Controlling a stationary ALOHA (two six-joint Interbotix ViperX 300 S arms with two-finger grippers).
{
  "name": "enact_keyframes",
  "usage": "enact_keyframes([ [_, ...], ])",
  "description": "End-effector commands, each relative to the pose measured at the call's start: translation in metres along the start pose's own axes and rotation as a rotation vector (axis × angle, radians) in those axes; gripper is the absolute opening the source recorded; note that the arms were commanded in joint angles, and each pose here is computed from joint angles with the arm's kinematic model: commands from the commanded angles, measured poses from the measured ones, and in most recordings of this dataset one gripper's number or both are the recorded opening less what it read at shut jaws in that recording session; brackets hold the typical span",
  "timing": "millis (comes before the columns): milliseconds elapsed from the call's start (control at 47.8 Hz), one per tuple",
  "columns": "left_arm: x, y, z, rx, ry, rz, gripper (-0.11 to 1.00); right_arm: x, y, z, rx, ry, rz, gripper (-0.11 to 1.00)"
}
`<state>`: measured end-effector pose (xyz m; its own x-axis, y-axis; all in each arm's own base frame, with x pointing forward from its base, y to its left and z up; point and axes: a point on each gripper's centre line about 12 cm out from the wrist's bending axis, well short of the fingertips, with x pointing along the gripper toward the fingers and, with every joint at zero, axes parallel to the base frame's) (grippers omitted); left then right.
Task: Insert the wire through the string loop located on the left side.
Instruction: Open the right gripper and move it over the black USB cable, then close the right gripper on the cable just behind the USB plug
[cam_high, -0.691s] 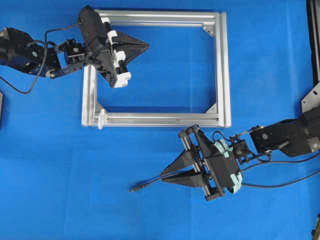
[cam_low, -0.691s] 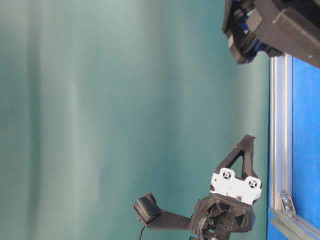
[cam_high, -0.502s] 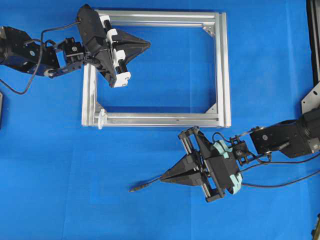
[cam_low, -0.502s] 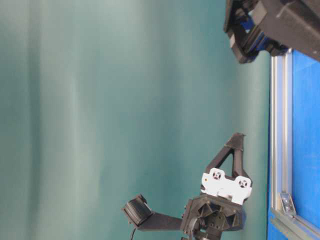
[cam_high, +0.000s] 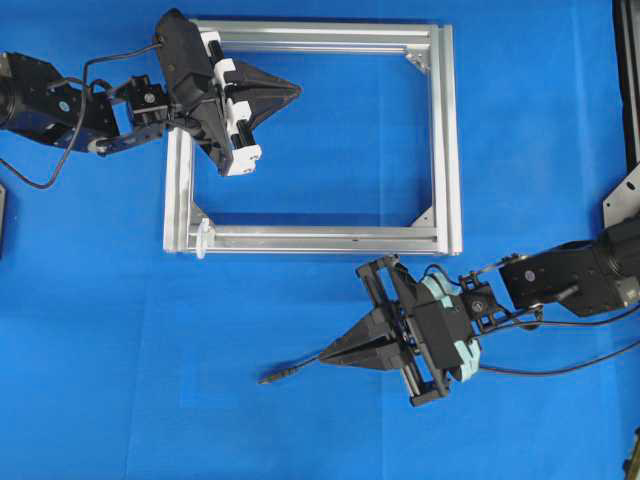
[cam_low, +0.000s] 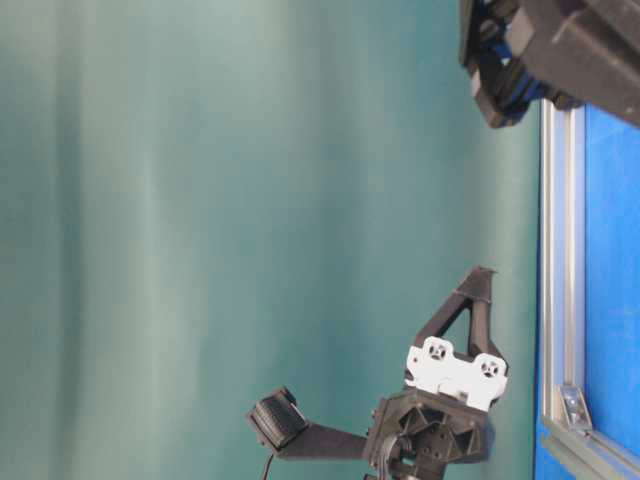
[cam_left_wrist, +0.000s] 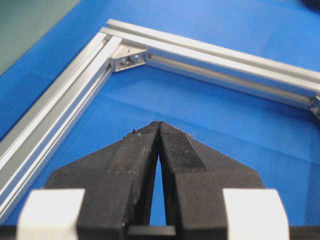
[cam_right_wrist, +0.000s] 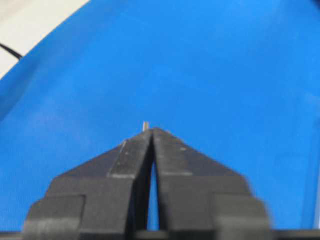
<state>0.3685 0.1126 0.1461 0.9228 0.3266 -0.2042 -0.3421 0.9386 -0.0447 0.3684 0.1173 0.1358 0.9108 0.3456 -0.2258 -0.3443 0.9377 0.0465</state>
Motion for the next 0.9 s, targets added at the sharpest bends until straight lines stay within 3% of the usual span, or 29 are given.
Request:
enact_keyframes([
  [0, -0.001, -0.001, 0.016, 0.001, -0.046, -0.005, 0.0, 0.0, 0.005, 0.017, 0.009, -0.05, 0.012, 0.13],
  [251, -0.001, -0.001, 0.014, -0.002, -0.037, -0.006, 0.0, 0.003, 0.005, 0.015, 0.03, -0.041, 0.013, 0.83],
  [293, -0.001, -0.001, 0.014, -0.005, -0.038, -0.004, 0.0, 0.003, 0.005, 0.014, 0.031, -0.038, 0.012, 0.9],
  [377, -0.001, -0.002, 0.015, -0.005, -0.04, -0.006, 0.0, 0.005, 0.004, 0.01, 0.039, -0.028, 0.005, 0.86],
  [879, 0.0, -0.001, 0.015, -0.004, -0.038, -0.006, 0.0, 0.043, -0.006, -0.043, 0.101, 0.083, -0.056, 0.89],
])
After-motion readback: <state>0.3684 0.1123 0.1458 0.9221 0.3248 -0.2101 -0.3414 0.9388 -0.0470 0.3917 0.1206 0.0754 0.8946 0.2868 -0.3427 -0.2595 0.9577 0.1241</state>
